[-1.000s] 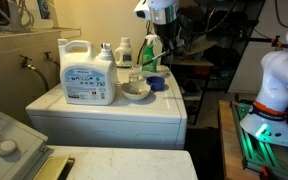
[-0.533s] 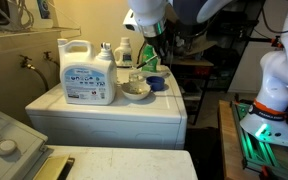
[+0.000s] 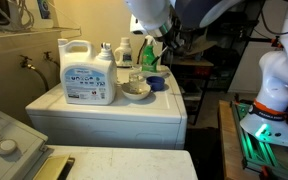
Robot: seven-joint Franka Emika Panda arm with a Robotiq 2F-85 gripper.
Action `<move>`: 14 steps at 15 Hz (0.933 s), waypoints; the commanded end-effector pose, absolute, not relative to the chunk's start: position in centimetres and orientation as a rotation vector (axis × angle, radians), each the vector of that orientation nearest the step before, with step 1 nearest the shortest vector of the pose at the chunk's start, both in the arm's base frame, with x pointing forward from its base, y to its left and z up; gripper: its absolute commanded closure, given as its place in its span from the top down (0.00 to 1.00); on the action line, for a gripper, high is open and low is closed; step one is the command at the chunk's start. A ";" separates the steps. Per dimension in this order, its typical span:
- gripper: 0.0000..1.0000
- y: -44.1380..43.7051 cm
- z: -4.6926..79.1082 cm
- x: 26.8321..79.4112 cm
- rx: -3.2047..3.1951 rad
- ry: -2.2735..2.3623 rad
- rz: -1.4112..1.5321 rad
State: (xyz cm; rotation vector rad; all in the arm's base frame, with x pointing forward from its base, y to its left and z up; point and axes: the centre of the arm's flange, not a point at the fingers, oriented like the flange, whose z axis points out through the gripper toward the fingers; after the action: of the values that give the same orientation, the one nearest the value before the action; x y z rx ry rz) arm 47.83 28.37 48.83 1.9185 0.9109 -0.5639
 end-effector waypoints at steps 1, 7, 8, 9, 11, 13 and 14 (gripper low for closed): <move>0.03 29.8 49.8 48.3 1.839 1.096 -0.708; 0.03 30.7 49.4 48.4 1.863 1.139 -0.634; 0.03 31.6 48.8 48.8 1.840 1.128 -0.607; 0.03 32.1 48.5 48.9 1.815 1.125 -0.601; 0.03 33.2 48.1 49.3 1.762 1.113 -0.589; 0.03 34.0 47.8 49.9 1.730 1.120 -0.559; 0.03 34.3 47.5 50.4 1.708 1.109 -0.544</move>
State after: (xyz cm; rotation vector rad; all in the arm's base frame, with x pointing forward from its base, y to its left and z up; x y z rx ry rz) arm 48.88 33.02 48.00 1.7505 1.1352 -0.5865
